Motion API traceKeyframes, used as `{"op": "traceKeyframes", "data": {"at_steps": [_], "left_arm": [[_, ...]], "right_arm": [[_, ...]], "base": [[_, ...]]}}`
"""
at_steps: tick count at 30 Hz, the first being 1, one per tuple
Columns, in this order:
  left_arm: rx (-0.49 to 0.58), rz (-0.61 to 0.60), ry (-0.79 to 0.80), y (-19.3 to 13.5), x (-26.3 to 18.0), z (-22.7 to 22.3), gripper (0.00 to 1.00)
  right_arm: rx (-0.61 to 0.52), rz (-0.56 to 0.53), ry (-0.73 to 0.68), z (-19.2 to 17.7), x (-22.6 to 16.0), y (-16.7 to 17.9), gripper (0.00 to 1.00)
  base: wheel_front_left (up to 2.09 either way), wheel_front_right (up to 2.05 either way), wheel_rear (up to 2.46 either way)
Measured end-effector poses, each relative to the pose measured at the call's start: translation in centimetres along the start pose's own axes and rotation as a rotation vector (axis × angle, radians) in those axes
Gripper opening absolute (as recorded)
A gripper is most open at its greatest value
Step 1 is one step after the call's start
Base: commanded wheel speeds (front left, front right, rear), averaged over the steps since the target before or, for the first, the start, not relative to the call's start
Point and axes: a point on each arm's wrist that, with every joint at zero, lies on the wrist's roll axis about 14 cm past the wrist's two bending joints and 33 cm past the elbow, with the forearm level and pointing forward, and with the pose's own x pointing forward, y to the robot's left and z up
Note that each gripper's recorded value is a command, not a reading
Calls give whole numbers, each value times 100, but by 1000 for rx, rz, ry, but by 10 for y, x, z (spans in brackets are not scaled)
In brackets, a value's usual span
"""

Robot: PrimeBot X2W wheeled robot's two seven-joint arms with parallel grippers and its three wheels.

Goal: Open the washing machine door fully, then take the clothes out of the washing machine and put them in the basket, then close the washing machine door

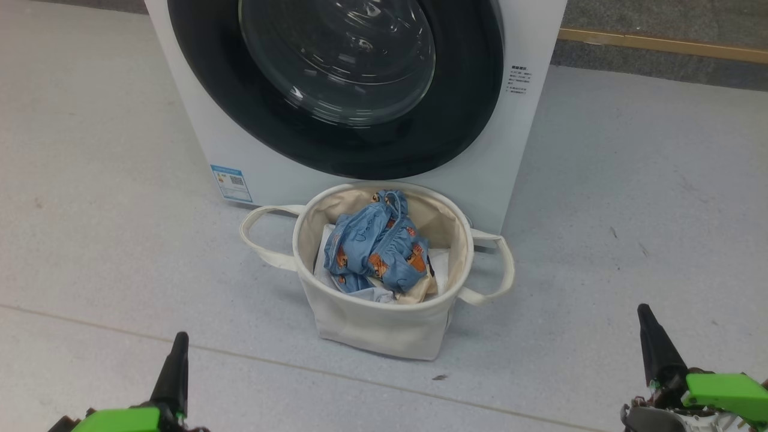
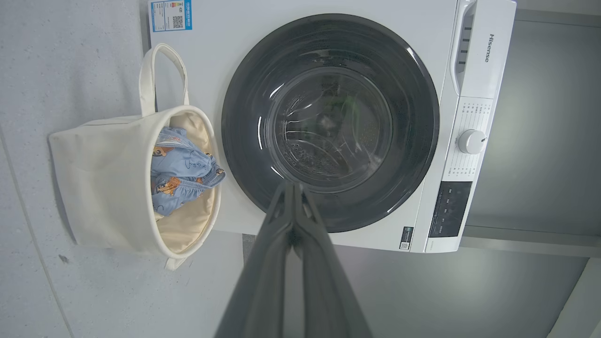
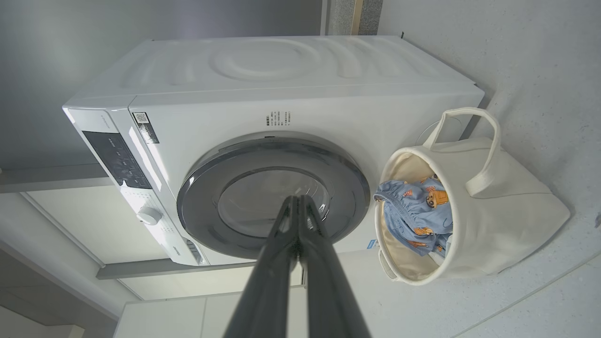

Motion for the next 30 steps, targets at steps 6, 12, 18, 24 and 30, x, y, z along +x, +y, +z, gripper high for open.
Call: {"op": "traceKeyframes", "data": {"at_steps": [6, 12, 18, 24, 30], "left_arm": [[0, 0, 0, 0, 0, 0, 0], [0, 0, 0, 0, 0, 0, 0], [0, 0, 0, 0, 0, 0, 0], [0, 0, 0, 0, 0, 0, 0], [0, 0, 0, 0, 0, 0, 0]], "right_arm": [[1, 0, 2, 0, 0, 0, 0], [2, 0, 1, 0, 0, 0, 0], [2, 0, 0, 0, 0, 0, 0], [1, 0, -1, 0, 0, 0, 0], [1, 0, -2, 1, 0, 0, 0]], "base": [[0, 0, 0], [0, 0, 0], [0, 0, 0], [0, 0, 0], [0, 0, 0]]}}
